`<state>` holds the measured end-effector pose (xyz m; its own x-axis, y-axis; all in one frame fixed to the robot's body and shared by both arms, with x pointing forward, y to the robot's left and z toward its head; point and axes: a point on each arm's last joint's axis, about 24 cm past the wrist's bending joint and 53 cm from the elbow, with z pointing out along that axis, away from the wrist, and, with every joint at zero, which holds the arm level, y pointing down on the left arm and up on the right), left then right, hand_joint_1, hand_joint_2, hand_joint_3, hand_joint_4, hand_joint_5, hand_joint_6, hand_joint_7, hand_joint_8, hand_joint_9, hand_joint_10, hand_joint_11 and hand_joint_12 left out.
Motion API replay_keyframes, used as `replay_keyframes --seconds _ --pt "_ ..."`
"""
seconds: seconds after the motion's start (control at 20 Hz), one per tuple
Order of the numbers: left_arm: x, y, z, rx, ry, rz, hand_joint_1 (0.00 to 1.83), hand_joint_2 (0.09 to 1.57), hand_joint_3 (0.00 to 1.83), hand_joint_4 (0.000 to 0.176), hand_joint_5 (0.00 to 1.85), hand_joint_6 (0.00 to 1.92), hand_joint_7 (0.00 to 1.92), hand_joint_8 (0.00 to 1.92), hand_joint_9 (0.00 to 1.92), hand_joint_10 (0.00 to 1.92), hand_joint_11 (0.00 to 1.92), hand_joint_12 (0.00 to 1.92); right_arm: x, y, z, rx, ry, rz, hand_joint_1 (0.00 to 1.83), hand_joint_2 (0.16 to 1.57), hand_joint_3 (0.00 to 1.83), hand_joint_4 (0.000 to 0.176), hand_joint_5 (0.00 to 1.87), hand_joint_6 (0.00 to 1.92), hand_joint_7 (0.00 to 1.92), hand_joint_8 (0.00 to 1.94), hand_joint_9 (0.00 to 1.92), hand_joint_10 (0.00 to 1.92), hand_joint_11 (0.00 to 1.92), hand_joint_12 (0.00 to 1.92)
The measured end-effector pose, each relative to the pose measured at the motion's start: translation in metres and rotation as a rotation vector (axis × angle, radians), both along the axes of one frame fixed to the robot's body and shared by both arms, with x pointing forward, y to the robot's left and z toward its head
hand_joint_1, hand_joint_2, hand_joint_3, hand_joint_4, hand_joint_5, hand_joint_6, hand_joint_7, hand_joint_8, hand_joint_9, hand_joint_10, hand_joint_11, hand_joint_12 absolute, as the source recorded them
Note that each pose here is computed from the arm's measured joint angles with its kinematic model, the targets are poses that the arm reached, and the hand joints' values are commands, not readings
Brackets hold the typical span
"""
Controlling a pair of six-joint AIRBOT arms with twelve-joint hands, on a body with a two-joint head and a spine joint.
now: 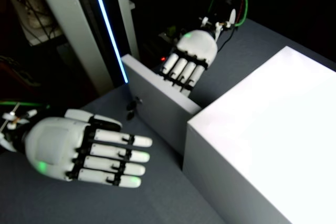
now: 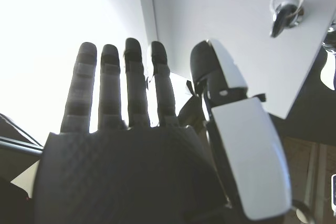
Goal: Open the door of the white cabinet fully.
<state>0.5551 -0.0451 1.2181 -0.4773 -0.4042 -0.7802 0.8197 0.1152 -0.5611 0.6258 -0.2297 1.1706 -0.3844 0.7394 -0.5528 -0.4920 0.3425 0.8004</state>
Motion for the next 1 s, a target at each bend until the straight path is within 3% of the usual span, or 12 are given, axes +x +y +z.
replay_keyframes --seconds 0.05,0.1,0.15,0.2,0.35,0.45,0.55,0.65,0.75,0.8,0.95,1.0 --pt "-0.002 -0.003 -0.001 -0.002 0.002 -0.007 0.55 1.43 0.00 0.000 0.22 0.01 0.18 0.00 0.18 0.00 0.18 0.17 0.000 0.000 0.000 0.000 0.001 0.000 0.59 1.38 0.00 0.012 0.31 0.00 0.27 0.00 0.17 0.00 0.12 0.04" --pt "-0.002 -0.004 -0.001 -0.002 0.002 -0.009 0.58 1.38 0.00 0.000 0.17 0.00 0.14 0.00 0.13 0.00 0.11 0.15 0.000 0.000 -0.001 0.001 0.001 0.000 0.59 1.38 0.00 0.038 0.31 0.00 0.27 0.00 0.17 0.00 0.13 0.05" --pt "-0.002 -0.003 -0.001 -0.003 0.003 -0.007 0.58 1.38 0.00 0.000 0.17 0.00 0.14 0.00 0.13 0.00 0.11 0.15 0.000 0.000 -0.001 0.001 0.002 0.000 0.59 1.38 0.00 0.038 0.31 0.00 0.27 0.00 0.17 0.00 0.13 0.05" --pt "0.000 0.001 0.000 -0.003 0.008 0.003 0.57 1.40 0.00 0.000 0.13 0.01 0.14 0.01 0.15 0.01 0.13 0.15 0.000 0.000 -0.001 0.001 0.002 0.000 0.58 1.37 0.00 0.056 0.32 0.00 0.26 0.00 0.17 0.00 0.15 0.06" --pt "0.007 0.018 0.000 0.008 0.015 0.039 0.65 1.36 0.00 0.000 0.18 0.02 0.21 0.03 0.20 0.02 0.17 0.17 0.000 0.000 -0.001 0.003 0.004 0.000 0.63 1.39 0.00 0.026 0.31 0.00 0.26 0.00 0.17 0.00 0.14 0.07" --pt "0.009 0.033 -0.004 0.024 0.028 0.066 0.55 1.43 0.00 0.000 0.35 0.02 0.29 0.01 0.24 0.01 0.21 0.17 0.000 0.000 -0.001 0.005 0.005 0.000 0.58 1.41 0.01 0.025 0.32 0.00 0.28 0.00 0.18 0.00 0.13 0.07" --pt "0.009 0.045 -0.006 0.033 0.037 0.084 0.50 1.45 0.01 0.000 0.35 0.00 0.29 0.00 0.25 0.00 0.22 0.16 0.000 0.000 0.000 0.007 0.006 -0.001 0.68 1.41 0.00 0.000 0.34 0.01 0.30 0.01 0.22 0.01 0.16 0.09" --pt "0.010 0.056 -0.006 0.022 0.050 0.105 0.54 1.44 0.00 0.000 0.32 0.00 0.29 0.00 0.24 0.00 0.22 0.15 0.002 -0.002 0.000 0.011 0.005 -0.009 0.73 1.40 0.00 0.000 0.34 0.01 0.31 0.01 0.23 0.01 0.17 0.10" --pt "0.012 0.072 -0.006 0.010 0.063 0.141 0.31 1.51 0.01 0.000 0.26 0.00 0.21 0.00 0.20 0.00 0.16 0.12 0.004 -0.008 0.005 0.013 -0.002 -0.026 0.74 1.40 0.00 0.000 0.34 0.00 0.29 0.00 0.22 0.00 0.16 0.10" --pt "0.014 0.080 -0.006 0.003 0.076 0.158 0.31 1.51 0.01 0.000 0.26 0.00 0.21 0.00 0.20 0.00 0.16 0.12 0.004 -0.010 0.007 0.014 -0.006 -0.031 0.74 1.40 0.00 0.000 0.34 0.00 0.29 0.00 0.22 0.00 0.16 0.10" --pt "0.021 0.114 -0.005 -0.019 0.091 0.254 0.38 1.49 0.00 0.000 0.31 0.01 0.30 0.01 0.27 0.01 0.19 0.13 0.008 -0.021 0.019 0.032 -0.035 -0.066 0.69 1.41 0.00 0.000 0.31 0.00 0.26 0.00 0.18 0.00 0.10 0.07" --pt "0.024 0.127 -0.002 -0.032 0.095 0.286 0.29 1.51 0.00 0.000 0.24 0.00 0.23 0.01 0.18 0.00 0.11 0.11 0.008 -0.023 0.022 0.041 -0.043 -0.076 0.72 1.42 0.00 0.000 0.30 0.00 0.26 0.00 0.15 0.00 0.06 0.06"
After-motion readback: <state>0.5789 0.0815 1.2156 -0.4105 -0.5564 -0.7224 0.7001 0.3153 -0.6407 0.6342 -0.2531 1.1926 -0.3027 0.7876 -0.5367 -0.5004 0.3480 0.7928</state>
